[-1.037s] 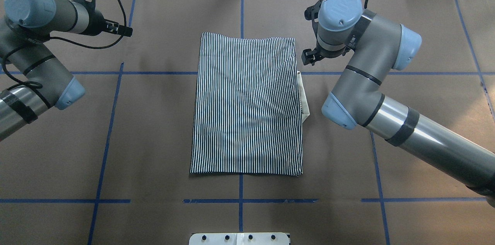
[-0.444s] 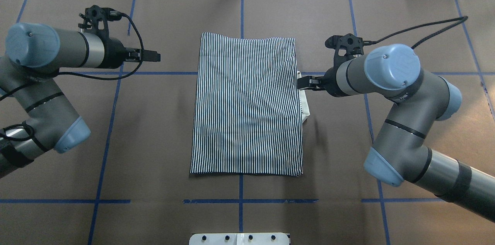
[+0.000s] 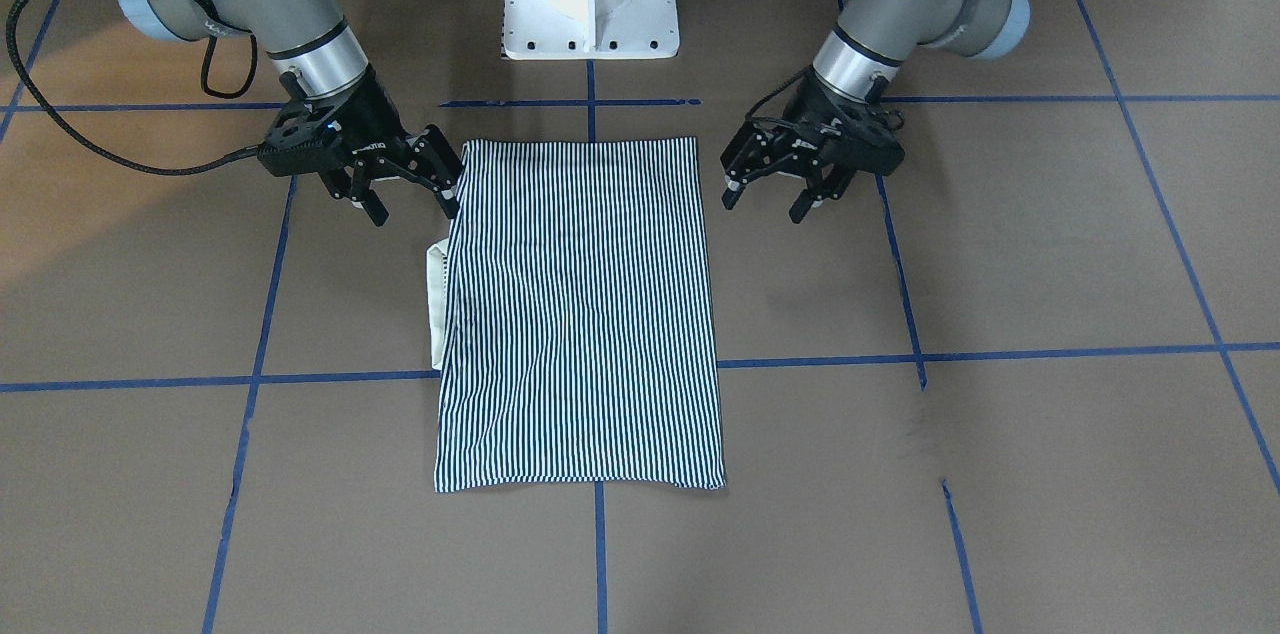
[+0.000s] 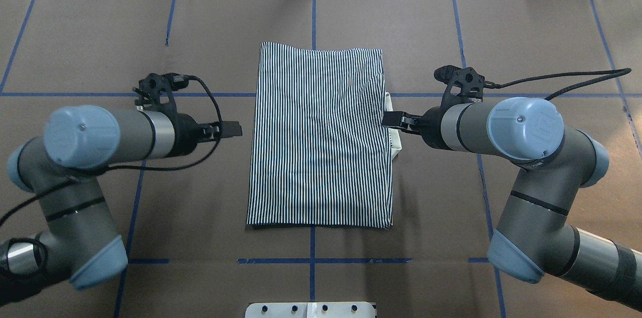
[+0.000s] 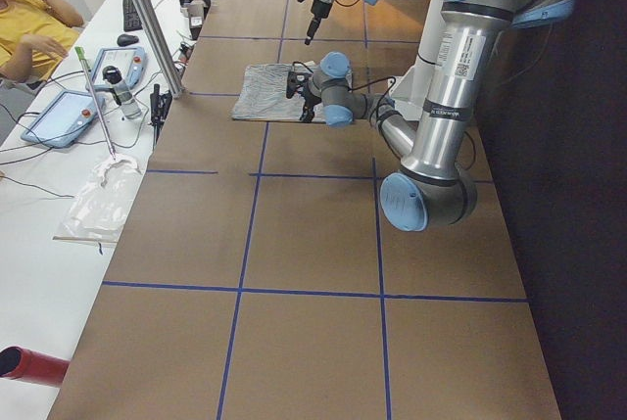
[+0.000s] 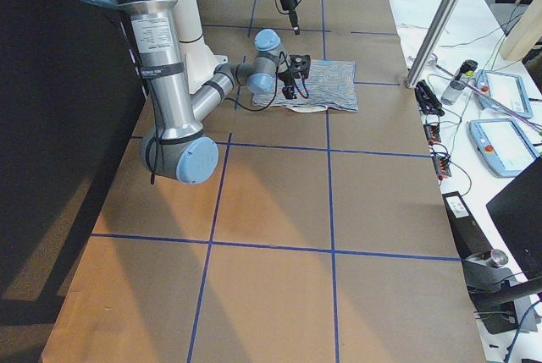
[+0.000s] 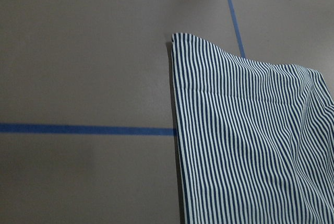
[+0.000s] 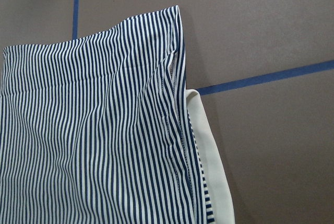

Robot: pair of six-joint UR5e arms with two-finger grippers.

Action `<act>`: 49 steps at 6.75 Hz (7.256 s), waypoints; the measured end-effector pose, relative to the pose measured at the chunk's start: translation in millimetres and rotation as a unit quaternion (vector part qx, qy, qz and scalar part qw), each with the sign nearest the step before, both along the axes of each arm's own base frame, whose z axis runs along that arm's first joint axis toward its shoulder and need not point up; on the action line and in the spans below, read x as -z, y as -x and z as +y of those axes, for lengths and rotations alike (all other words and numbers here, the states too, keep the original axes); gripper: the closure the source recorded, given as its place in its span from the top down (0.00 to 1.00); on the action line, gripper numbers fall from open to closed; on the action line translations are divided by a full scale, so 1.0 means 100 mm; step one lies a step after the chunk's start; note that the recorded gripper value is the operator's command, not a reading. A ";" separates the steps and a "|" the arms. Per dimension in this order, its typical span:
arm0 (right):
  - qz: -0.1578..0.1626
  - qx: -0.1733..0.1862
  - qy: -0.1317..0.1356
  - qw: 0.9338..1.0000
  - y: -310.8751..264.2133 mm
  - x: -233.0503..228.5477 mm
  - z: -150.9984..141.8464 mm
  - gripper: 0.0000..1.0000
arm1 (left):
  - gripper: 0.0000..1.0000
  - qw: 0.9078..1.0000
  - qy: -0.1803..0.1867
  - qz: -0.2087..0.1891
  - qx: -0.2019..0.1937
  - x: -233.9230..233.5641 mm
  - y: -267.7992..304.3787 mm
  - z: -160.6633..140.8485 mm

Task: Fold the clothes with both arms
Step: 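Move the left gripper to the shirt corner nearest the robot, then move the right gripper to the other near corner of the shirt, then grasp the near shirt edge with both grippers and lift it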

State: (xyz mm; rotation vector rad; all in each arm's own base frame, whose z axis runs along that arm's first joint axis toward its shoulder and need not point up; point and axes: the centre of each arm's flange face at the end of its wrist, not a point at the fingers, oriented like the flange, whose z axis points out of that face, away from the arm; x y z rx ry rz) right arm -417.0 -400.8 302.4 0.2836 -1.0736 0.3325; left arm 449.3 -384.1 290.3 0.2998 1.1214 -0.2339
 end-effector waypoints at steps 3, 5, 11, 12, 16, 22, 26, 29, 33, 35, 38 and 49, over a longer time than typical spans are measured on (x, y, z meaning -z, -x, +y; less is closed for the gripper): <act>-0.002 -0.006 0.003 1.000 -0.01 -0.01 0.02 1.00 | 0.64 0.994 0.111 -0.020 -0.001 0.21 -0.77 0.88; -0.002 -0.006 0.004 1.000 -0.01 -0.01 0.02 1.00 | 0.61 0.989 0.149 -0.011 0.008 0.19 -0.88 1.03; 0.000 -0.007 0.004 1.000 0.00 -0.03 0.02 1.00 | 0.61 0.985 0.168 -0.021 0.016 0.02 -0.97 1.04; 0.000 -0.007 0.004 1.000 0.00 -0.03 0.02 1.00 | 0.61 0.985 0.168 -0.023 0.015 0.01 -0.99 1.04; 0.000 -0.006 0.005 1.000 0.00 -0.03 0.02 1.00 | 0.43 0.985 0.168 -0.025 0.010 0.00 -1.05 1.09; 0.000 -0.008 0.010 1.000 0.03 -0.04 0.04 0.98 | 0.00 0.987 0.161 -0.027 0.007 0.02 -1.06 1.11; 0.035 -0.076 0.153 0.985 0.82 0.60 0.43 0.63 | 0.00 0.987 0.159 -0.018 0.006 0.10 -1.03 1.10; 0.042 -0.100 0.231 0.967 1.13 0.55 0.81 0.67 | 0.00 0.987 0.157 -0.015 0.007 0.15 -1.03 1.09; 0.094 -0.107 0.247 0.959 1.46 0.33 1.07 0.62 | 0.00 0.988 0.153 -0.014 0.014 0.16 -1.02 1.08; 0.105 -0.110 0.247 0.957 1.57 0.25 1.06 0.60 | 0.00 0.988 0.153 -0.014 0.015 0.16 -1.02 1.08; 0.112 -0.105 0.247 0.957 1.63 0.22 1.13 0.58 | 0.00 0.988 0.153 -0.014 0.015 0.16 -1.02 1.08; 0.086 -0.110 0.251 0.958 1.40 0.45 1.10 0.00 | 0.00 0.992 0.128 0.010 0.000 0.48 -0.76 1.11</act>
